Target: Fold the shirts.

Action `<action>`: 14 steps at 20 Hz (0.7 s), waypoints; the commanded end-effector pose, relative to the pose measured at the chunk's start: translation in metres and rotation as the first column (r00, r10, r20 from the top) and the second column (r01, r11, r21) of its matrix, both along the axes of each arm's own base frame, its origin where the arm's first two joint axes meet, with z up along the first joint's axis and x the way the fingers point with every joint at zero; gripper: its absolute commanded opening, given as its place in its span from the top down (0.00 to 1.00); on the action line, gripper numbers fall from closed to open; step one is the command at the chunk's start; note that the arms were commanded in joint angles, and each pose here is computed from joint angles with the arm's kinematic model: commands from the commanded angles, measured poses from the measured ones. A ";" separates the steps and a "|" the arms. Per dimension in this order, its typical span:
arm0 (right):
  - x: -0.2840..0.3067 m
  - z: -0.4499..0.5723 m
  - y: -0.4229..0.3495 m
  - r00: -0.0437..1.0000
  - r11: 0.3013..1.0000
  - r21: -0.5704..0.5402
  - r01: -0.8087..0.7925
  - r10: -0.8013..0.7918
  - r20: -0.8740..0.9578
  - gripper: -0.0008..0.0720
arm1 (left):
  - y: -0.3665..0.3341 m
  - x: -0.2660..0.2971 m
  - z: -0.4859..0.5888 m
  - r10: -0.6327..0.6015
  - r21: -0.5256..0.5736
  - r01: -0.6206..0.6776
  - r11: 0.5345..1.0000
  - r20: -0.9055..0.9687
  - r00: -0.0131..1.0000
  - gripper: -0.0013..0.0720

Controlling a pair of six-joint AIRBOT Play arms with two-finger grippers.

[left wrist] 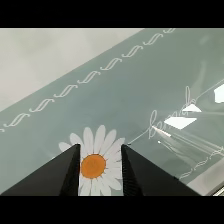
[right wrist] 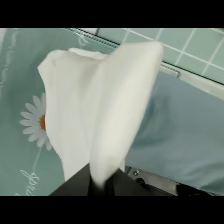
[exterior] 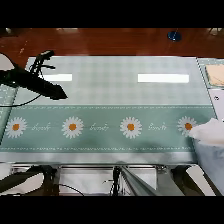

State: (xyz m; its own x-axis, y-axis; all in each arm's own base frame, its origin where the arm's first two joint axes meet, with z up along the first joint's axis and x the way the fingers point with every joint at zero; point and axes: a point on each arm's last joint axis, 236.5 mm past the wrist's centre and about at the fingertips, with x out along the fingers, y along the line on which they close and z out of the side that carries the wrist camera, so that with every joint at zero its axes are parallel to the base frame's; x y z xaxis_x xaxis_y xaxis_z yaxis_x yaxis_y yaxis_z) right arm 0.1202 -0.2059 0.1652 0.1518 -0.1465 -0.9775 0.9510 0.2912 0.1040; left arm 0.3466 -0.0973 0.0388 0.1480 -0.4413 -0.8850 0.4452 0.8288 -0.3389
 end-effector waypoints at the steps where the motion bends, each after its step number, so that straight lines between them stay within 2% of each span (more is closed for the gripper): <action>1: -0.061 -0.042 -0.004 0.962 0.998 0.032 0.049 -0.038 -0.271 0.95 | 0.012 0.004 0.000 0.036 0.000 -0.036 0.999 0.005 0.999 0.54; 5: -0.129 -0.079 0.002 0.822 0.994 0.107 0.037 0.030 -0.569 0.95 | 0.026 0.009 0.003 0.079 0.000 -0.079 0.997 0.012 0.997 0.54; 10: -0.149 -0.144 0.026 0.761 0.972 0.231 0.033 0.125 -0.636 0.95 | 0.040 0.018 0.014 0.149 -0.007 -0.149 0.989 0.024 0.989 0.54; 14: -0.182 -0.150 0.024 0.646 0.974 0.225 0.025 0.156 -0.747 0.95 | 0.046 0.027 0.029 0.158 -0.007 -0.158 0.987 0.063 0.985 0.54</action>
